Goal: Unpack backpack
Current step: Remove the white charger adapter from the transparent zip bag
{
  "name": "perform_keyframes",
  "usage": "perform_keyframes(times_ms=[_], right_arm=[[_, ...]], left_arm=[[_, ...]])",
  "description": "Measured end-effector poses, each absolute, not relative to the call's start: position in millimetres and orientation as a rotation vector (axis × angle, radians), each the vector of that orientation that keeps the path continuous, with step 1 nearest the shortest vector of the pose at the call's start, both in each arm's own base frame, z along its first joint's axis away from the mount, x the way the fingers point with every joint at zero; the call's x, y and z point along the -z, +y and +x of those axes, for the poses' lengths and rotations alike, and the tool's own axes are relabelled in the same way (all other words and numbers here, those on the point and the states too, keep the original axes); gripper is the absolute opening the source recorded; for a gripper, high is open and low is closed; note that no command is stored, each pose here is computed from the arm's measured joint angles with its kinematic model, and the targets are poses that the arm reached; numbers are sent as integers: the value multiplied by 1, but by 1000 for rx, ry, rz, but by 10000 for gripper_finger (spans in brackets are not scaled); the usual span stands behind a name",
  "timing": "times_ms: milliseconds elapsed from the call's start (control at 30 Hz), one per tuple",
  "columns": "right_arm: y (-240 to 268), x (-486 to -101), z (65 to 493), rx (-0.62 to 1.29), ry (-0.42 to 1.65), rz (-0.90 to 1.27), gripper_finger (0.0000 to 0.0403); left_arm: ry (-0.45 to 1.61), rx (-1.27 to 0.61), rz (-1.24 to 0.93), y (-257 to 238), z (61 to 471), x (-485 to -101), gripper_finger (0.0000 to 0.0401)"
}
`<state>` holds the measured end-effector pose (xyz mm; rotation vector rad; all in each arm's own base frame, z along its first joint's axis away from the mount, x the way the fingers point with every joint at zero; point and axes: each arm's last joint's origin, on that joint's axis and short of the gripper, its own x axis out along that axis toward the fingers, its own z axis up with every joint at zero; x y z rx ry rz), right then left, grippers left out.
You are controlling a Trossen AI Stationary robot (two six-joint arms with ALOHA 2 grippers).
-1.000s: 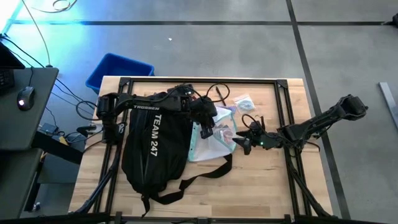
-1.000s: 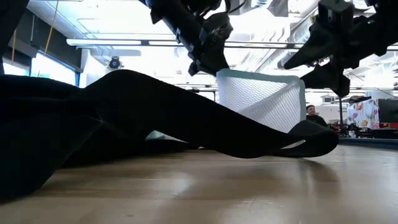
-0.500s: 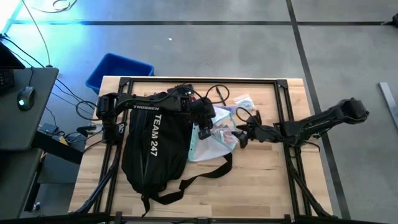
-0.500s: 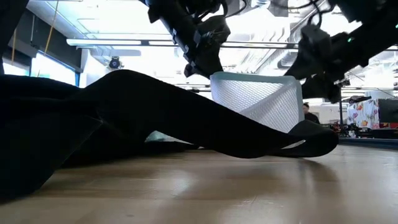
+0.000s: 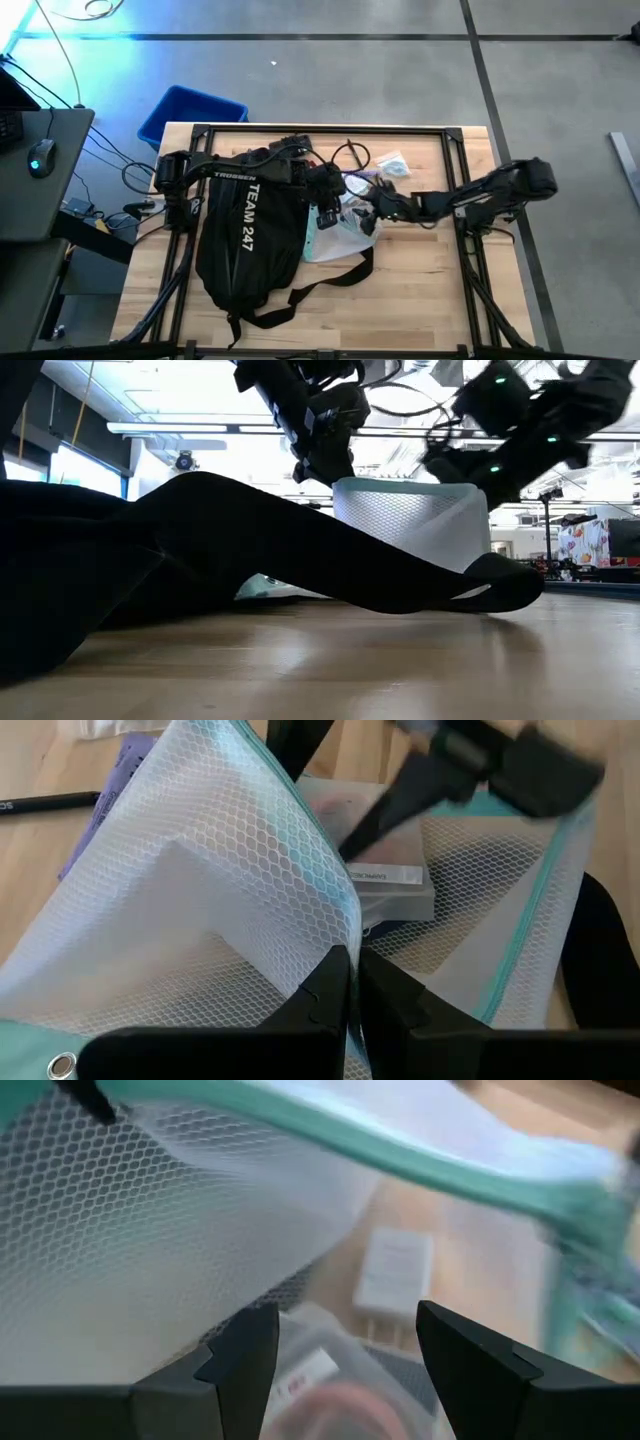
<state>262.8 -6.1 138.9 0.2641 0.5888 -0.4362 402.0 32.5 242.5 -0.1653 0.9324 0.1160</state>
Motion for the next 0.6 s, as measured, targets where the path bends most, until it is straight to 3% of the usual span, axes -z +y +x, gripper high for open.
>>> perform_keyframes(times_ms=[267, 600], right_arm=[[-25, -127, 299, 430, 654, 225, 228], [-41, -116, 307, 492, 677, 249, 306]], left_arm=[[937, -106, -151, 29, 402, -242, 0], [946, -89, -121, 26, 402, -241, 0]])
